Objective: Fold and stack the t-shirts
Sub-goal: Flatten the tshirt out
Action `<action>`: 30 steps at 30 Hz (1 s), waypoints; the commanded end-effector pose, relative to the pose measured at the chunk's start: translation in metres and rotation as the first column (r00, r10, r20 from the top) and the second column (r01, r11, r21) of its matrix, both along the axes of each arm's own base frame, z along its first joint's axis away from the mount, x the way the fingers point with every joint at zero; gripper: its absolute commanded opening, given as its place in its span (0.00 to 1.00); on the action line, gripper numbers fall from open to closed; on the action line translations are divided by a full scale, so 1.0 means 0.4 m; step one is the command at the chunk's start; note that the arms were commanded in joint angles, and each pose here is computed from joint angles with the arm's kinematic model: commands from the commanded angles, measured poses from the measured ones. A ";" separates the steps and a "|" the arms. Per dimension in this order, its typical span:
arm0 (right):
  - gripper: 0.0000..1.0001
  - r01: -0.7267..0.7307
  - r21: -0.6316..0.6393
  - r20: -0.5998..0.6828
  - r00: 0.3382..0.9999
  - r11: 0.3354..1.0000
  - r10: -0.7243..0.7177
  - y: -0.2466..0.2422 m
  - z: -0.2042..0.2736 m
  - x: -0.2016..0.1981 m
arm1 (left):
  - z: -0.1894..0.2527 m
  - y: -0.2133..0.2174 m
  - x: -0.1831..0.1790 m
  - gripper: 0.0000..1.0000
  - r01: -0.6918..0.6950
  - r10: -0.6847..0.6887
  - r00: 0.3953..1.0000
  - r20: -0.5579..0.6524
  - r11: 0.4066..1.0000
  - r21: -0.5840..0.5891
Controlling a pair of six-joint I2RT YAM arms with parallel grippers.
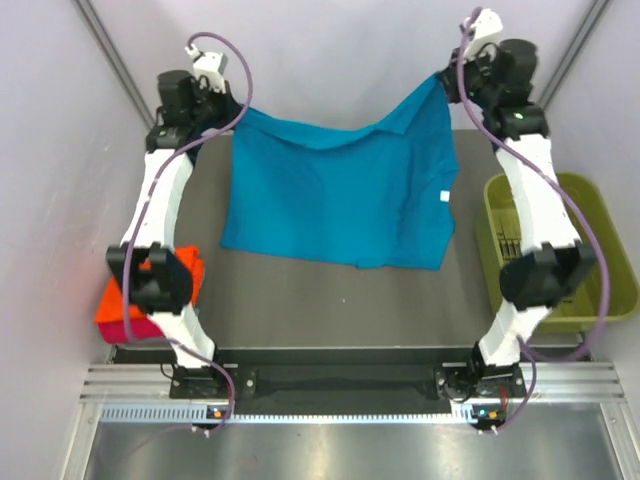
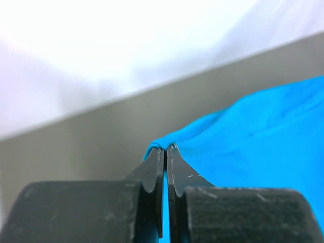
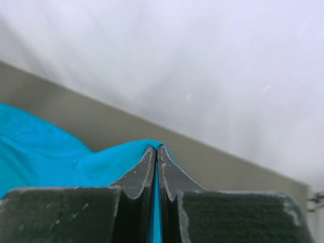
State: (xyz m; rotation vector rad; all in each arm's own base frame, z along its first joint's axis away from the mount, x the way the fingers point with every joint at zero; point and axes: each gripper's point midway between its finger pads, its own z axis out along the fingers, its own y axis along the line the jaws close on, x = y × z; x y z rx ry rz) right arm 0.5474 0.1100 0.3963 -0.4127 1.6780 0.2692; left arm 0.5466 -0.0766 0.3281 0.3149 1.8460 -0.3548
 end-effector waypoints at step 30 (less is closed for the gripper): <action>0.00 0.115 0.044 0.767 0.633 0.992 -0.108 -0.184 0.719 -1.204 | 0.720 0.096 -0.870 0.00 -0.180 0.120 0.692 0.712 0.984 0.010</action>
